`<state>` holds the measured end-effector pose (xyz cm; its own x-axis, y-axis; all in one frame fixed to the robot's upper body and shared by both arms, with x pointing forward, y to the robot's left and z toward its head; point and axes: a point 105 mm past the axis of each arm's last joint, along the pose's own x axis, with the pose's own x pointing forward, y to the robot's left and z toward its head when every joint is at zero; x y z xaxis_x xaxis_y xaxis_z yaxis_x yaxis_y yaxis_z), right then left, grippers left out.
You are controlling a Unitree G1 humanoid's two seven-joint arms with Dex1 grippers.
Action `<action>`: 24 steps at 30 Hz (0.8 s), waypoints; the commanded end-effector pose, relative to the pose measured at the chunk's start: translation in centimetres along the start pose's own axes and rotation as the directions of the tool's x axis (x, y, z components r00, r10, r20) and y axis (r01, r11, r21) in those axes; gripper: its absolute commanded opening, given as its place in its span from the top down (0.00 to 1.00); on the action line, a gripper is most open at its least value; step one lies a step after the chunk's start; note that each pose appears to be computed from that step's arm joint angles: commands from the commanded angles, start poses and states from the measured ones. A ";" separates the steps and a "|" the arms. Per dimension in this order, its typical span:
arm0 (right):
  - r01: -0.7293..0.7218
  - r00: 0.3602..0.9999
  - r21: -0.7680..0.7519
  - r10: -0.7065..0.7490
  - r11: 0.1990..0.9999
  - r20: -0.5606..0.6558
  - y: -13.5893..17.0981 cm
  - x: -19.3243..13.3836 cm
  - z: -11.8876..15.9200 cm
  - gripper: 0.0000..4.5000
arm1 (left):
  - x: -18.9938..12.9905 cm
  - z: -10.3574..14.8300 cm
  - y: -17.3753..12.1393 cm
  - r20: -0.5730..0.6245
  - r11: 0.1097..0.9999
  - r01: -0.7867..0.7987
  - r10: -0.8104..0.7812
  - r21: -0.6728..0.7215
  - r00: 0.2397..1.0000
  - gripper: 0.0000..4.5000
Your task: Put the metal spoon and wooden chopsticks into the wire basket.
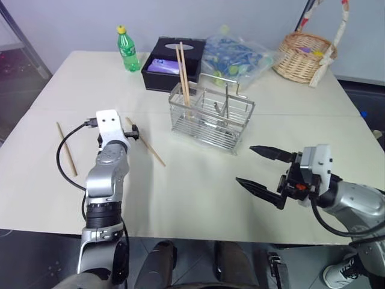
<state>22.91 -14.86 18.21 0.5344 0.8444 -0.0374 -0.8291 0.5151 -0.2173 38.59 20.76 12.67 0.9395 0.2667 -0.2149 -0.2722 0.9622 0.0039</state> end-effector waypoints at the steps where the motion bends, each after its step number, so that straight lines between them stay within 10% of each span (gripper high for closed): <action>1: 0.008 1.000 -0.027 -0.008 1.000 0.027 0.0 0.0 0.6 0.01 | 0.3 0.4 -0.6 -0.009 0.999 -0.032 0.032 -0.012 0.999 0.00; 24: 0.031 0.999 -0.027 -0.031 0.999 0.014 0.0 -0.7 0.6 0.01 | 0.5 -4.6 -2.7 -0.447 0.978 -0.207 0.186 0.001 0.875 0.00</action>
<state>22.78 -15.36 17.59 0.5622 0.8257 -0.0461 -0.8159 0.5447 -0.1938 40.05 17.44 11.04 0.7645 0.3698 -0.5280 -0.4398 0.8980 -0.0078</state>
